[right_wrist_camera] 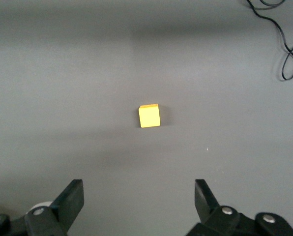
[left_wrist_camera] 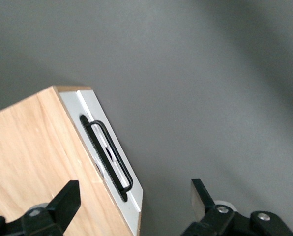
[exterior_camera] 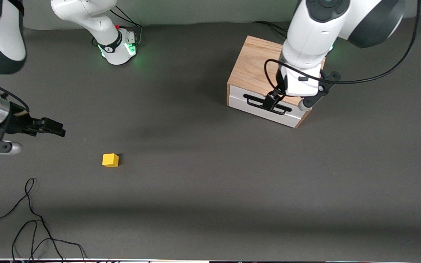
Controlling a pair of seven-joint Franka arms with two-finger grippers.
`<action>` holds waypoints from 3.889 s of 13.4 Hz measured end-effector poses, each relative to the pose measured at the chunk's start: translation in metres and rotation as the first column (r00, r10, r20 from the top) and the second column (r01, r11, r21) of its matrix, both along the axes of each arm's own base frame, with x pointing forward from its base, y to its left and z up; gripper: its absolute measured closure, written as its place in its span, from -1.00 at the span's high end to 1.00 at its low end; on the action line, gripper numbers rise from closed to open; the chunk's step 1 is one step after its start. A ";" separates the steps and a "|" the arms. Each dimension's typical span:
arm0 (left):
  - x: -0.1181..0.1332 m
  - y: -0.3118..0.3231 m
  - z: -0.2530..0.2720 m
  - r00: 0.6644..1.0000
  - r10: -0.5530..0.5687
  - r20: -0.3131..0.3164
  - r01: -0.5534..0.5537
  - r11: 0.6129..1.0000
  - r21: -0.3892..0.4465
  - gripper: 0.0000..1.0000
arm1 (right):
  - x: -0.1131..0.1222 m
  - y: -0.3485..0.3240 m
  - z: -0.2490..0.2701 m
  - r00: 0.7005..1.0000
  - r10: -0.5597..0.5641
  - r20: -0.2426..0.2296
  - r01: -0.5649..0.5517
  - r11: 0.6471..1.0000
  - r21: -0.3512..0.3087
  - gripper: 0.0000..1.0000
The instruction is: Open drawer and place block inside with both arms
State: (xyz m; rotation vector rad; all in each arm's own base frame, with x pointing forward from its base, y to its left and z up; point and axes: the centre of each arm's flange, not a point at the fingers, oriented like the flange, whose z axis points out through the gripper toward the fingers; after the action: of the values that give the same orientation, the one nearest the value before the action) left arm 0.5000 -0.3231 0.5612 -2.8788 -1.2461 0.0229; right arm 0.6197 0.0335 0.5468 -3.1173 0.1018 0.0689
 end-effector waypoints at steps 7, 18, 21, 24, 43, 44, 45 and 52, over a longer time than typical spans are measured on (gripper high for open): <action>-0.007 -0.018 -0.027 0.953 0.298 -0.059 -0.294 0.953 0.066 1.00 | 0.023 0.013 -0.054 1.000 0.011 0.012 -0.011 1.000 -0.027 1.00; -0.003 -0.028 -0.106 0.927 0.321 -0.196 -0.291 0.942 0.166 1.00 | 0.025 0.000 -0.044 0.999 -0.008 0.040 0.009 1.000 -0.028 1.00; -0.003 -0.027 -0.140 0.926 0.325 -0.194 -0.296 0.941 0.165 1.00 | 0.027 0.004 -0.039 0.998 -0.001 0.056 0.002 1.000 -0.027 1.00; -0.007 -0.024 -0.167 0.924 0.329 -0.193 -0.299 0.939 0.167 1.00 | 0.027 0.004 -0.037 0.998 -0.001 0.060 0.003 1.000 -0.027 1.00; 0.000 -0.025 -0.260 0.910 0.343 -0.231 -0.291 0.928 0.231 1.00 | 0.031 0.008 -0.052 0.998 0.004 0.060 -0.002 1.000 -0.031 1.00; 0.000 -0.025 -0.263 0.910 0.343 -0.232 -0.291 0.928 0.233 1.00 | 0.032 0.007 -0.057 0.998 0.003 0.065 -0.001 1.000 -0.031 1.00; 0.000 -0.025 -0.265 0.909 0.343 -0.234 -0.290 0.928 0.235 1.00 | 0.033 0.007 -0.063 0.997 0.001 0.073 0.001 0.999 -0.032 1.00; 0.001 -0.027 -0.276 0.910 0.343 -0.233 -0.290 0.928 0.233 1.00 | 0.031 0.006 -0.119 0.996 -0.001 0.091 0.004 0.999 -0.038 1.00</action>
State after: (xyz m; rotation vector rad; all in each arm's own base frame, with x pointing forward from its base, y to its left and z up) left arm 0.5015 -0.3497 0.2847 -2.3824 -1.5448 0.2701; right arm 0.6506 0.0394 0.4279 -3.1524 0.1068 -0.0753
